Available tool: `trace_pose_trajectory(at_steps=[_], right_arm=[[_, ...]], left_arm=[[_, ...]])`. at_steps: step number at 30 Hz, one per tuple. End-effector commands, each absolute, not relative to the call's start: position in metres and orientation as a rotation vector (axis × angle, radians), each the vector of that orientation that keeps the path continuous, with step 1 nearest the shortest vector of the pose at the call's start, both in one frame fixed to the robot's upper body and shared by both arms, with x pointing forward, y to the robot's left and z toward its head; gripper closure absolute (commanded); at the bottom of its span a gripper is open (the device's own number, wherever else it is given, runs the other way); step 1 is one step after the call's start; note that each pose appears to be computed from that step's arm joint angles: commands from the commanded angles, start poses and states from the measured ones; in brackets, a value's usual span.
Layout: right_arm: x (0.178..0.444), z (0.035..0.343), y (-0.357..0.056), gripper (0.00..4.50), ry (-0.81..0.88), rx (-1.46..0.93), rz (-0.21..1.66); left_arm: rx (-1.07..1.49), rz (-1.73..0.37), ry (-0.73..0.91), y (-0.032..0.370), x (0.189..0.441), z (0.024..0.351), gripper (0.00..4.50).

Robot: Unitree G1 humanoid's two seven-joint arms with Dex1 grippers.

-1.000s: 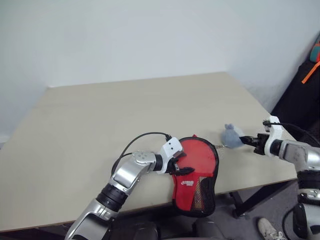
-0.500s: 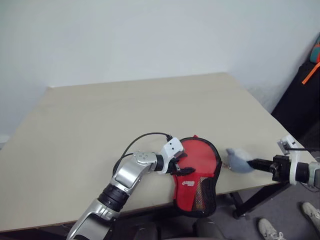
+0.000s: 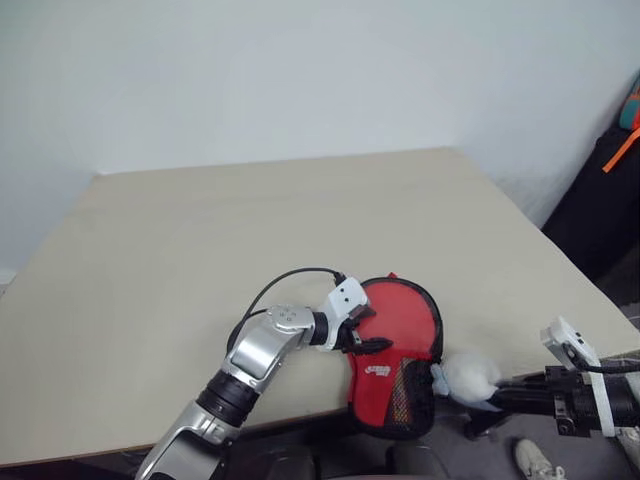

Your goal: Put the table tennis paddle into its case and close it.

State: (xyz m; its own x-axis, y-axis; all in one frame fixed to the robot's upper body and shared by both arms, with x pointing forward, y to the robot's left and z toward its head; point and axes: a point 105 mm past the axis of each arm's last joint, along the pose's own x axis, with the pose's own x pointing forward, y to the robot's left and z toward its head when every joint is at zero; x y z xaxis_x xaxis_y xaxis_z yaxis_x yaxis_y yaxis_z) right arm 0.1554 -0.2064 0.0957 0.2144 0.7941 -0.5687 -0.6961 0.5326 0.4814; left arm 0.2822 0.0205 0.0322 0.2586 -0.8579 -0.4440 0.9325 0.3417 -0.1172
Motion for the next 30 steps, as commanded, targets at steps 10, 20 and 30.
trace_pose_trajectory(at_steps=[10,20,30], right_arm=[[0.116,0.100,-0.166,4.47,0.866,0.264,1.189],[0.090,0.110,-0.159,4.47,0.891,0.304,1.218],[0.151,0.153,-0.153,4.47,0.700,0.287,1.137]], left_arm=[[0.169,-1.146,0.769,0.046,0.265,-0.023,0.69],[0.171,-1.148,0.790,0.049,0.263,-0.024,0.69],[0.168,-1.142,0.788,0.049,0.264,-0.023,0.69]])
